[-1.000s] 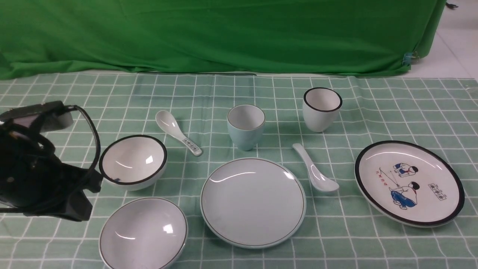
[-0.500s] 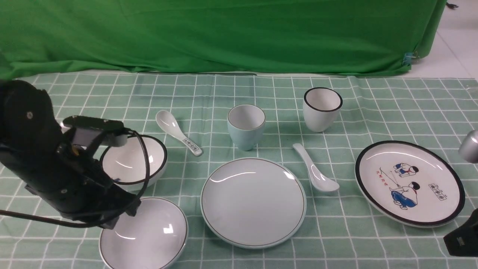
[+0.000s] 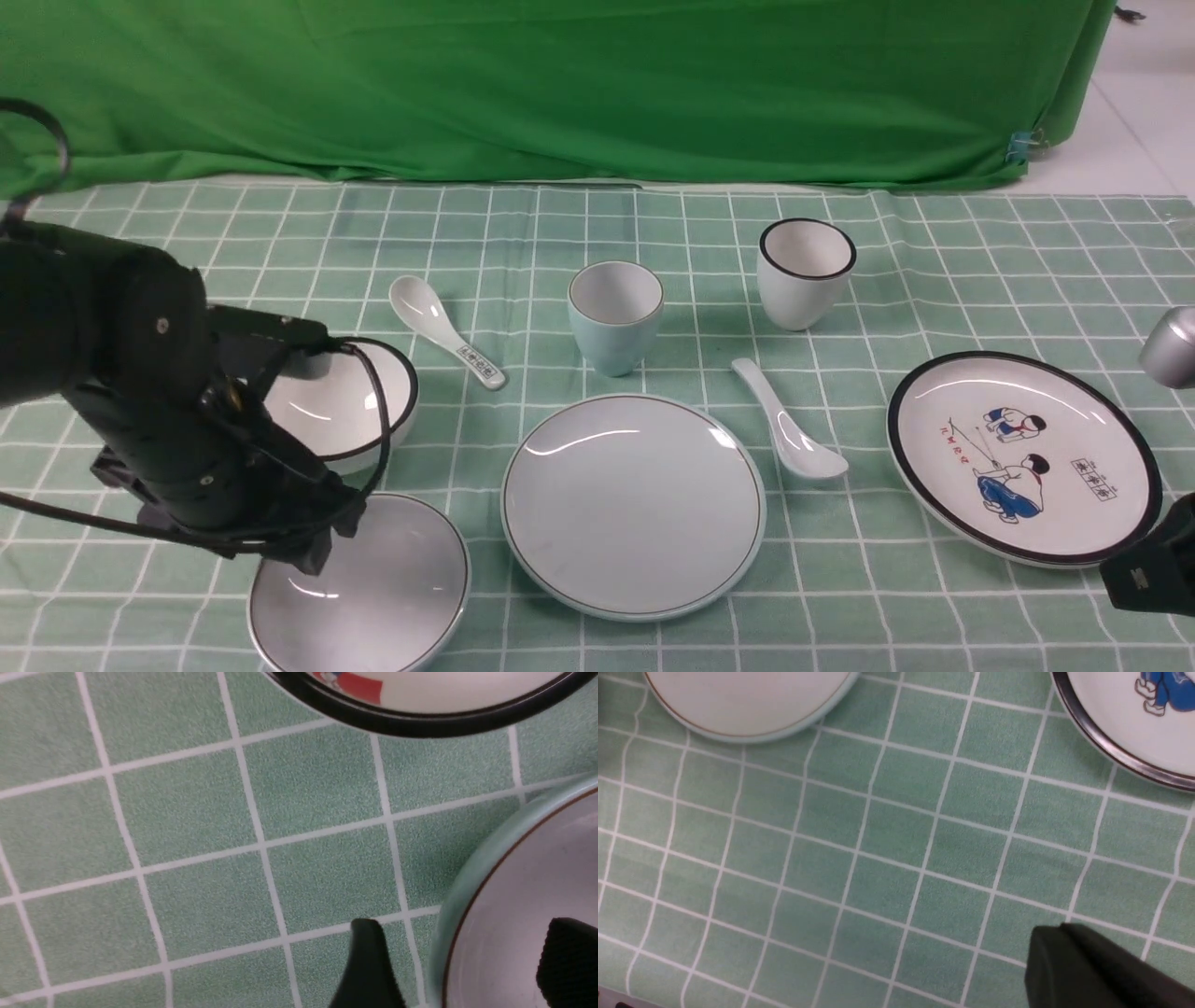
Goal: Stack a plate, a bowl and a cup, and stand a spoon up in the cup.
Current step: Use the left arm to grab a blue rice bowl, then use the left arm to put the blue rice bowl into the blue large plate in the middle
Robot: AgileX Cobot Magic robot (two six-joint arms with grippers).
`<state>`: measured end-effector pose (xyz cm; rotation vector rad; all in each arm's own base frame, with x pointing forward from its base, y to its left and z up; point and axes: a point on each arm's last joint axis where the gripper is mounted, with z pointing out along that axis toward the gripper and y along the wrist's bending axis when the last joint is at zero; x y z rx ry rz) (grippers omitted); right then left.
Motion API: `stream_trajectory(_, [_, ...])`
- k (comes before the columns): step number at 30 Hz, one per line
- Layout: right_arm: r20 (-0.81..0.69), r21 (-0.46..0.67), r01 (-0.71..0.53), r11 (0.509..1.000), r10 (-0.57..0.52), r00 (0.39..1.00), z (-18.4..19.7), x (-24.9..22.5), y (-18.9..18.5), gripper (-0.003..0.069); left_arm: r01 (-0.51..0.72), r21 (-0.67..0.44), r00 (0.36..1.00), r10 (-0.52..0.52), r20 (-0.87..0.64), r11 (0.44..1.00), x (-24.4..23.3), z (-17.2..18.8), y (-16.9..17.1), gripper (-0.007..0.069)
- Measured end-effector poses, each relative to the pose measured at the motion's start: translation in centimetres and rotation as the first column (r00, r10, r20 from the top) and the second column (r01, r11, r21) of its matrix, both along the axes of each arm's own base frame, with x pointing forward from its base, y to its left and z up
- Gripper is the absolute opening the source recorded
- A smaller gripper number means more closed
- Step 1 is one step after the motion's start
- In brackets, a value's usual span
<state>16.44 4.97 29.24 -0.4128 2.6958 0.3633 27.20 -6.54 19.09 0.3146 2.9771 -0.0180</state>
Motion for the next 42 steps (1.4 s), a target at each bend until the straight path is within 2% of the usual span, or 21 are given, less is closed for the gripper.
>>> stream_trajectory(3, [0.003, 0.000, 0.001, 1.000, -0.001, 1.000, 0.0, 0.0, 0.0, 0.0033, -0.006, 0.002, 0.999, 0.006, -0.050, 1.000, 0.3, -1.4, -0.2, 0.0504])
stream_trajectory(6, [0.004, 0.001, 0.001, 1.000, -0.001, 1.000, 0.0, 0.0, 0.0, 0.0034, -0.011, 0.002, 0.997, 0.011, -0.079, 1.000, 0.4, -2.2, -0.2, 0.0447])
stream_trajectory(7, [0.005, 0.001, 0.001, 1.000, -0.001, 1.000, 0.0, 0.0, 0.0, 0.0035, -0.015, -0.001, 0.995, 0.015, -0.094, 1.000, 0.4, -2.5, -0.3, 0.0352])
stream_trajectory(8, [0.005, 0.001, 0.001, 1.000, -0.001, 1.000, 0.0, 0.0, 0.0, 0.0035, -0.016, -0.002, 0.995, 0.016, -0.095, 1.000, 0.4, -2.5, -0.3, 0.0339])
stream_trajectory(9, [0.005, 0.001, 0.001, 1.000, -0.001, 1.000, 0.0, 0.0, 0.0, 0.0035, -0.021, -0.007, 0.995, 0.020, -0.100, 1.000, 0.4, -2.4, -0.4, 0.0241])
stream_trajectory(10, [0.006, 0.001, 0.001, 1.000, -0.001, 1.000, 0.0, 0.0, 0.0, 0.0035, -0.022, -0.010, 0.994, 0.021, -0.104, 1.000, 0.4, -2.2, -0.4, 0.0186])
stream_trajectory(15, [0.011, 0.002, 0.003, 1.000, -0.003, 1.000, 0.1, 0.1, 0.0, 0.0045, -0.035, -0.044, 0.996, 0.031, -0.089, 0.998, 0.0, 1.1, -0.6, 0.0038])
stream_trajectory(21, [0.025, 0.009, 0.008, 1.000, -0.008, 1.000, 0.1, 0.2, 0.0, 0.0054, 0.013, -0.234, 0.995, 0.012, 0.103, 0.972, 0.7, 7.1, -3.0, 0.0027])
stream_trajectory(24, [0.026, 0.012, 0.009, 1.000, -0.009, 1.000, 0.1, 0.2, 0.1, 0.0055, 0.069, -0.293, 0.983, -0.015, 0.183, 0.954, 1.3, 8.8, -5.2, 0.0027])
stream_trajectory(26, [0.026, 0.015, 0.009, 1.000, -0.010, 1.000, 0.1, 0.2, 0.1, 0.0055, 0.130, -0.326, 0.971, -0.053, 0.234, 0.936, 2.4, 9.8, -7.9, 0.0027])
stream_trajectory(31, [0.025, 0.015, 0.009, 1.000, -0.010, 1.000, 0.1, 0.2, 0.1, 0.0064, 0.151, -0.337, 0.977, -0.089, 0.193, 0.929, 5.3, 7.7, -11.4, 0.0027])
stream_trajectory(37, [0.022, 0.016, 0.009, 1.000, -0.009, 1.000, 0.1, 0.2, 0.1, 0.0069, 0.115, -0.301, 0.992, -0.092, 0.091, 0.947, 7.7, 2.8, -12.5, 0.0027])
stream_trajectory(42, [0.023, 0.016, 0.009, 1.000, -0.009, 1.000, 0.1, 0.2, 0.1, 0.0070, 0.099, -0.298, 0.995, -0.094, 0.030, 0.949, 8.1, 0.5, -12.9, 0.0027])
